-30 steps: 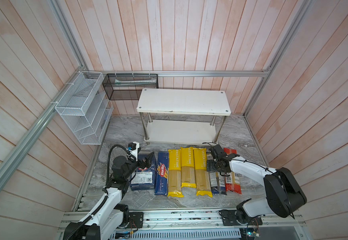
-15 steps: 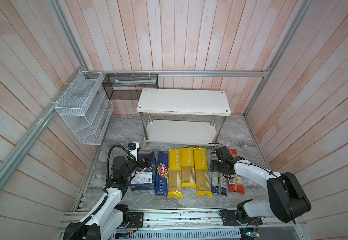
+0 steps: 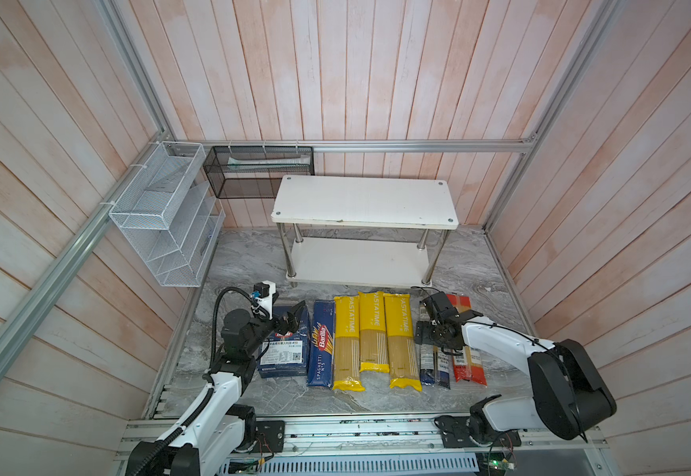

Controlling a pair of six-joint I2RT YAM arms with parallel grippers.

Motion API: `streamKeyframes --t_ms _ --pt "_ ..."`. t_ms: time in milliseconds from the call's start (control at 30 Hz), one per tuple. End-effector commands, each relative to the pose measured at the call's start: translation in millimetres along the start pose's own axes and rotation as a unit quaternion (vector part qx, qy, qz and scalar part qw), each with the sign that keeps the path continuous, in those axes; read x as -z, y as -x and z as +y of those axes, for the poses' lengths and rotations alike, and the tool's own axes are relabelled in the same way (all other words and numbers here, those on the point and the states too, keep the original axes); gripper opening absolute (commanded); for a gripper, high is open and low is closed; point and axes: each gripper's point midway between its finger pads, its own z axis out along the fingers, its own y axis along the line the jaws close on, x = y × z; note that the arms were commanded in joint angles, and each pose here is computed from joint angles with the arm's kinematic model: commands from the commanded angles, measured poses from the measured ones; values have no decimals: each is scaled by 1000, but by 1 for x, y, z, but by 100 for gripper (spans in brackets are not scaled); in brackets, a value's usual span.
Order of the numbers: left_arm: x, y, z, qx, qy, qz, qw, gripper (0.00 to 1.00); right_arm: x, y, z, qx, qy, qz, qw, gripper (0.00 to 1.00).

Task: Arrange pasta packages on shelves
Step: Rotate the pasta bag at the middle-right of the table, then pick up the pasta bag from the middle-right of the table.

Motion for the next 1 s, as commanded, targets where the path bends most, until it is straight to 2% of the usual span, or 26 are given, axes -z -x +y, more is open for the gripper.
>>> streamKeyframes --t_ms 0,267,433,600,733,967 --pt "2 0 -1 0 -6 -7 1000 100 -2 -10 -8 -1 -28 24 999 91" --pt "3 2 -3 -1 -8 -9 1000 100 -11 -13 7 7 -12 20 1000 90" --pt "4 1 -2 -1 -7 -10 1000 100 -18 -20 -3 14 -47 32 998 86" --pt "4 1 -2 -1 -7 -11 1000 100 -18 -25 -7 10 -49 30 998 84" --pt "5 1 -2 -1 -7 -12 1000 100 -16 -26 -8 3 -45 21 999 73" --pt "5 2 -2 0 -5 -13 1000 100 -12 -20 -12 -5 -51 2 999 70"
